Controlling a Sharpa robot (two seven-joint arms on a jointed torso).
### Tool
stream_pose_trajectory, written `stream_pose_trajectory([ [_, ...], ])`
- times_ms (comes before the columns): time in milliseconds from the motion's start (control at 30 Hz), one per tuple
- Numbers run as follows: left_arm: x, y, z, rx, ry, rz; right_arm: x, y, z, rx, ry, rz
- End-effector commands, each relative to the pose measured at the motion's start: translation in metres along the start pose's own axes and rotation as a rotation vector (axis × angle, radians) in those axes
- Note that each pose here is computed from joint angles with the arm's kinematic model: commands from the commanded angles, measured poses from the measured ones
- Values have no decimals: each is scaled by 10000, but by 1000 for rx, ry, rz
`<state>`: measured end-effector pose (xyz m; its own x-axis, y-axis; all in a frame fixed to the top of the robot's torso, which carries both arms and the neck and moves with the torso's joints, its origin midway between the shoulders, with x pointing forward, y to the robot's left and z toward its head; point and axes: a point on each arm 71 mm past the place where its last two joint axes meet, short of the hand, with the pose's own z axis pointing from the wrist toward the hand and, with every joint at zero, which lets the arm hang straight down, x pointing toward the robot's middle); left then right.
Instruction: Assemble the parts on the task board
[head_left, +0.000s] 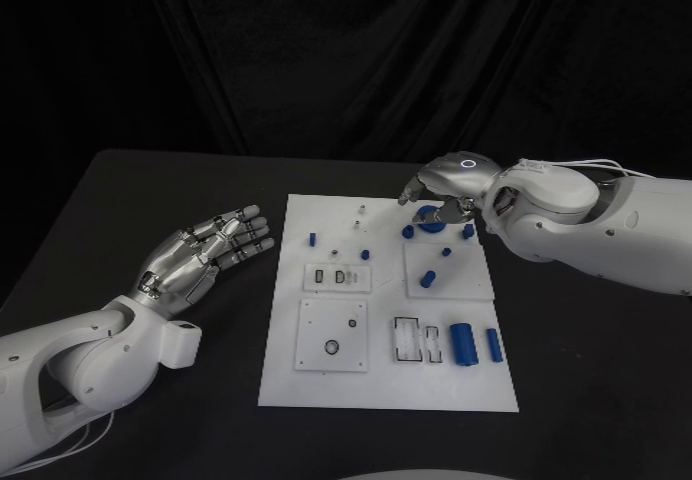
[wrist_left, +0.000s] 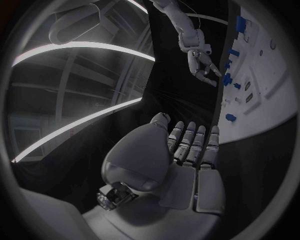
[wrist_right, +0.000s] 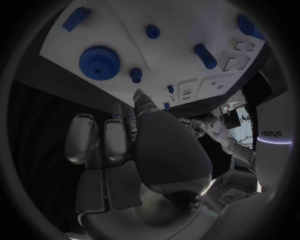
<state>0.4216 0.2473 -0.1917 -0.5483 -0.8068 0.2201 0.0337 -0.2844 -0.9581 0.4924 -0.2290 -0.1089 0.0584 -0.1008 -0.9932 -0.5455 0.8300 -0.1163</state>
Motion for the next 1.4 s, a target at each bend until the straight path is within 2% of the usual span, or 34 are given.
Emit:
stream_pose_trajectory([
  [33,24,-215,-21,295,24,-10,25,-12,-15,26,9,-37],
  [800,16,-198,-13,277,28,-26,114,-21,-67,28,19,-27],
  [1400,-3,-184,0,266,30,-32,172,20,-60,2,19,-19],
])
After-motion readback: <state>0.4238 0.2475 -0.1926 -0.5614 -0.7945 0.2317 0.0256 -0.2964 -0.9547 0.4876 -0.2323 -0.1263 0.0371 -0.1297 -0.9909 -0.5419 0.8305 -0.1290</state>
